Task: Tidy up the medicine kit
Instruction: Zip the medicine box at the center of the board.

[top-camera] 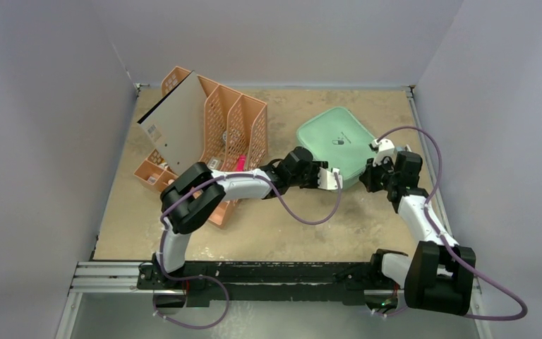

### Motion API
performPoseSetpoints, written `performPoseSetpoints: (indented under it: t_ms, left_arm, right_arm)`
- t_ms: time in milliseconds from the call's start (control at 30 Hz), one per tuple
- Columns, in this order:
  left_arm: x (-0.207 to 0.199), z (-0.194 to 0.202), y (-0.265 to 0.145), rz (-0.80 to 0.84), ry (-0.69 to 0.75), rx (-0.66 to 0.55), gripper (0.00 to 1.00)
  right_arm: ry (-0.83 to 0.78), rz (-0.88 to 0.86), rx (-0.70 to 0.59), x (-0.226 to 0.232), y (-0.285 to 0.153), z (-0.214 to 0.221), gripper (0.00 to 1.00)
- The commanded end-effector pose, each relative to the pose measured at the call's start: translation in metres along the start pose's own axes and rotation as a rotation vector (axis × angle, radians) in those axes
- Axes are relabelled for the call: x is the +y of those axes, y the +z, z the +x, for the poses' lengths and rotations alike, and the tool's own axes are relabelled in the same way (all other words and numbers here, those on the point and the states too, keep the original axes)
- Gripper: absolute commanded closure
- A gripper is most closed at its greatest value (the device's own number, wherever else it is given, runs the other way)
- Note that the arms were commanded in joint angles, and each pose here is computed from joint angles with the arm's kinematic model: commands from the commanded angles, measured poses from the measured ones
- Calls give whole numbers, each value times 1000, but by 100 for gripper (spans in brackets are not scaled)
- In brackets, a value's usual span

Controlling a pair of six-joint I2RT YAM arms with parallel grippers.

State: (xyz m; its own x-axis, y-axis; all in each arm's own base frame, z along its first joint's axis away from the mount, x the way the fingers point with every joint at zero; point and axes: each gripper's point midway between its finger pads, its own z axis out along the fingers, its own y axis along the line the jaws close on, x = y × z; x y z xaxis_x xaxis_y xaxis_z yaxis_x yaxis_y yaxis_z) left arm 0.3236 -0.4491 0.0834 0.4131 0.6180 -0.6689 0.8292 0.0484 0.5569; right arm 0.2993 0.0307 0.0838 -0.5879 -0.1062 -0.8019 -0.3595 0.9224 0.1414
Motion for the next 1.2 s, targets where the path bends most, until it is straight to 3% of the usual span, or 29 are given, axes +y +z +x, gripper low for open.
performPoseSetpoints:
  t_ms: [0, 500, 1167]
  left_arm:
    - [31, -42, 9, -74, -21, -136, 65]
    - [9, -65, 17, -41, -118, -196, 70]
    - [-13, -76, 19, -22, -165, -215, 72]
  right_arm:
    - [-79, -79, -106, 14, -5, -37, 100]
    - [-202, -233, -126, 63, -1, -45, 100]
    - [-156, -357, -210, 109, 10, -73, 100]
